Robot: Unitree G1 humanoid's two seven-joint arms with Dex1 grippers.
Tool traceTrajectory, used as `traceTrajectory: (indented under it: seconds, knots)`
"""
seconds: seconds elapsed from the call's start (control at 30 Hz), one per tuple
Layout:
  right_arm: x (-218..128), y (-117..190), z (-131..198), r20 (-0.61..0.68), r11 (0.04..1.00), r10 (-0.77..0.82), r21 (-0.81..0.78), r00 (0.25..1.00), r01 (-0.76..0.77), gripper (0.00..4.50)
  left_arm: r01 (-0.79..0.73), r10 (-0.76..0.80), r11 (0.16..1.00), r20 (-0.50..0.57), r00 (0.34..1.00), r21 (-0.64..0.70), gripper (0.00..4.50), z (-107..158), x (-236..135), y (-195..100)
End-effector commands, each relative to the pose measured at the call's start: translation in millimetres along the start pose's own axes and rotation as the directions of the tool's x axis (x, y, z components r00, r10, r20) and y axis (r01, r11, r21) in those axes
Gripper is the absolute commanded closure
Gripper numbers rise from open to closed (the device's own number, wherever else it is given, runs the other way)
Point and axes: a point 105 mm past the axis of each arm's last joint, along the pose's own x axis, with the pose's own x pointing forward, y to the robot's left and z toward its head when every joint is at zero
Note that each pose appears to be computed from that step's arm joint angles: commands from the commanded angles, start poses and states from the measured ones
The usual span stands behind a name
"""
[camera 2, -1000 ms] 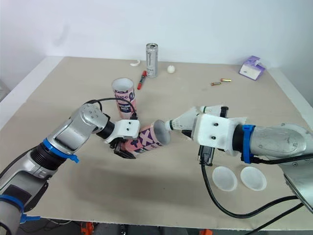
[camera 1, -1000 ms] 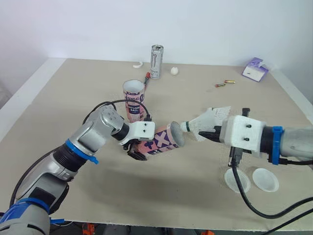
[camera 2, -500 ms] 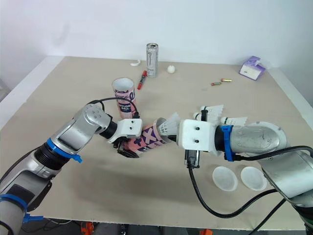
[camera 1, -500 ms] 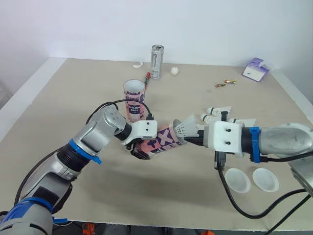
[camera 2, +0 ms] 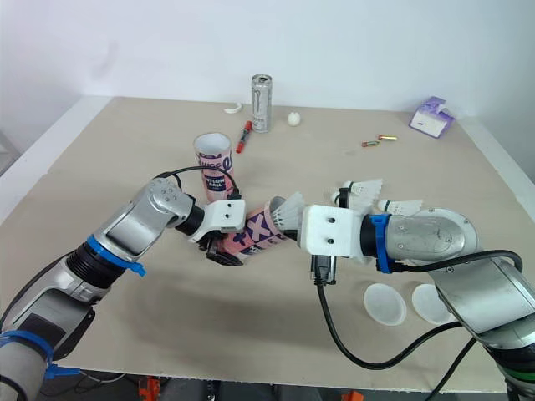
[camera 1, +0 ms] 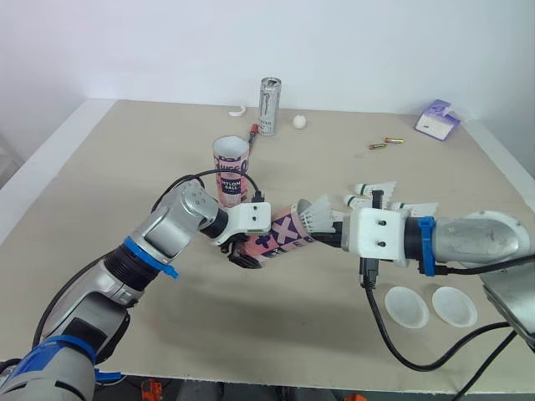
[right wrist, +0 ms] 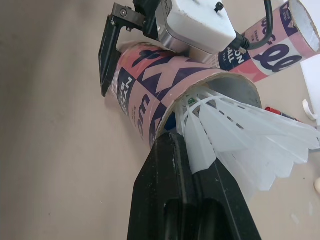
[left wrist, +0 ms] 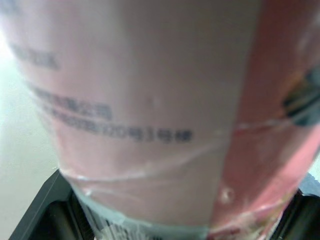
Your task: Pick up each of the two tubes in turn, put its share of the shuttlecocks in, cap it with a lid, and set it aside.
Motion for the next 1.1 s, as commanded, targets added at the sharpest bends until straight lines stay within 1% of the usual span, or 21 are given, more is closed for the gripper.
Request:
traceTrajectory:
  seconds: [0.03,0.1,0.13,0.17,0.2,0.27,0.33,0.43,0.5,0.57,0.7,0.83,0.9,1.1]
  knots:
    - [-7,-8,8,0.019,0.998,-0.031,-0.046,0.999,0.032,3.17,-0.017,0.017,1.0,-0.01,1.0,0.008,0.82,-3,0,2]
    - [-12,-12,8,0.026,0.998,-0.046,-0.037,0.999,0.047,2.67,-0.017,0.017,1.0,-0.013,1.0,0.011,0.82,-4,-1,2]
    - [-15,-14,8,0.029,0.998,-0.057,-0.032,0.998,0.058,2.19,-0.017,0.017,1.0,-0.013,1.0,0.011,0.82,-5,-1,2]
    - [-18,-16,8,0.038,0.998,-0.068,-0.011,0.997,0.068,1.94,-0.017,0.017,1.0,-0.014,1.0,0.011,0.82,-5,-1,2]
    - [-23,-20,7,0.058,0.994,-0.106,0.046,0.993,0.103,1.5,-0.017,0.017,1.0,-0.014,1.0,0.01,0.82,-5,-1,2]
    - [-34,-26,3,0.085,0.973,-0.177,0.163,0.981,0.162,1.5,-0.018,0.018,1.0,-0.015,1.0,0.01,0.82,-6,-1,2]
    - [-46,-34,-4,0.099,0.93,-0.274,0.28,0.957,0.237,1.5,-0.018,0.018,1.0,-0.015,1.0,0.01,0.82,-6,-1,3]
    - [-61,-40,-19,0.091,0.839,-0.39,0.445,0.916,0.313,1.5,-0.02,0.02,1.0,-0.017,1.0,0.011,0.82,-7,-1,3]
    - [-62,-33,-40,0.019,0.763,-0.429,0.542,0.903,0.352,1.5,-0.025,0.025,1.0,-0.021,0.999,0.007,0.82,-9,-4,5]
    - [-57,-24,-57,-0.035,0.661,-0.47,0.649,0.882,0.378,1.5,-0.035,0.035,0.999,-0.03,0.999,0.005,0.82,-12,-7,7]
    - [-29,2,-77,-0.14,0.542,-0.458,0.739,0.878,0.4,1.5,-0.053,0.054,0.999,-0.042,0.998,0.011,0.82,-15,-13,13]
    - [-4,11,-92,-0.189,0.416,-0.488,0.808,0.852,0.417,1.5,-0.055,0.056,0.998,-0.051,0.997,0.022,0.82,-17,-16,13]
    - [4,12,-95,-0.193,0.389,-0.494,0.823,0.848,0.414,1.5,-0.052,0.053,0.998,-0.051,0.997,0.022,0.82,-18,-15,12]
    - [21,10,-105,-0.205,0.36,-0.491,0.837,0.847,0.411,1.5,-0.045,0.046,0.999,-0.047,0.998,0.022,0.82,-18,-13,9]
